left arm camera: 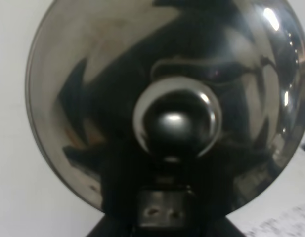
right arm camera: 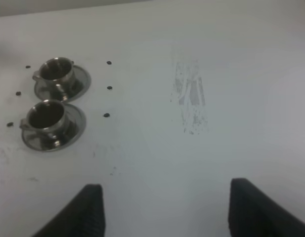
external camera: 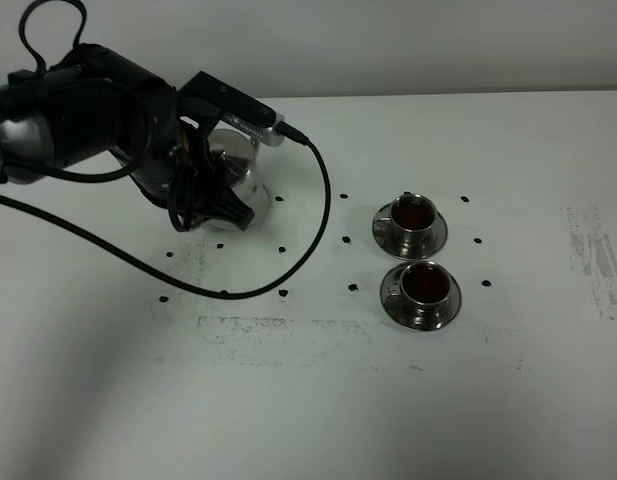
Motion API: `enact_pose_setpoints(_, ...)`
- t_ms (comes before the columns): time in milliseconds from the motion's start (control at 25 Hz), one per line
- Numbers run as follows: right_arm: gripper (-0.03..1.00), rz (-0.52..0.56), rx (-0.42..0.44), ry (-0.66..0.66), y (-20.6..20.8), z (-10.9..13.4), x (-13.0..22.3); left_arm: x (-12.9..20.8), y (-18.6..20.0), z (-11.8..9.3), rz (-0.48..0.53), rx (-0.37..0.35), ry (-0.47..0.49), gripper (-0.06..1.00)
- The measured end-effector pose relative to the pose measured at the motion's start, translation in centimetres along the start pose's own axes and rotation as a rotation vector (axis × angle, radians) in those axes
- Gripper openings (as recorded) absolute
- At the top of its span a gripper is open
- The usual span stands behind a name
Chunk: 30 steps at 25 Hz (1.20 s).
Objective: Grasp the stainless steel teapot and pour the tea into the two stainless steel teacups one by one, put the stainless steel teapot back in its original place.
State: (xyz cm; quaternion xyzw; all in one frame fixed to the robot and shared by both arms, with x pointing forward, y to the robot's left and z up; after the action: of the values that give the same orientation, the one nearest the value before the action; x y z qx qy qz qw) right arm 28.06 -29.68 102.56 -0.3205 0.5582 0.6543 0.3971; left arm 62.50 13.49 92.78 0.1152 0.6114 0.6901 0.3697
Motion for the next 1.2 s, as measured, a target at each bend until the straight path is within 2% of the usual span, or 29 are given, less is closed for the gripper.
enact_pose_setpoints(160, 0.52, 0.000, 0.000, 0.000, 0.0, 0.0, 0.0, -1.2, -0.2, 1.7, 0.014, -0.010, 0.043, 0.19)
enact_pose_setpoints(280, 0.52, 0.000, 0.000, 0.000, 0.0, 0.0, 0.0, -1.7, -1.0, 2.1, 0.054, -0.005, 0.057, 0.19)
enact_pose_setpoints(760, 0.52, 0.000, 0.000, 0.000, 0.0, 0.0, 0.0, -2.4, -6.3, 1.4, 0.112, 0.064, 0.059, 0.19)
enact_pose_setpoints(1200, 0.52, 0.000, 0.000, 0.000, 0.0, 0.0, 0.0, -2.5, -6.7, 1.4, 0.104, 0.065, 0.065, 0.19)
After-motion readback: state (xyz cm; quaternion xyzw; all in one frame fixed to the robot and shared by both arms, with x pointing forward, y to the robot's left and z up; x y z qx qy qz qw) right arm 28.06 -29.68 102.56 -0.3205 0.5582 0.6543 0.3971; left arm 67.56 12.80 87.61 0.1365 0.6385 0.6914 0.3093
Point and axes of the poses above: a point on each arm's last joint axis where the gripper is mounted, y pointing back along that axis away from the gripper, z along the wrist's bending axis when the last joint is at zero, x = y × z, the point moved 6 cm from there along -y, pointing out along that axis toward the gripper, and after that the axes turned 7 degrees about -y, right-handed, at the moved point
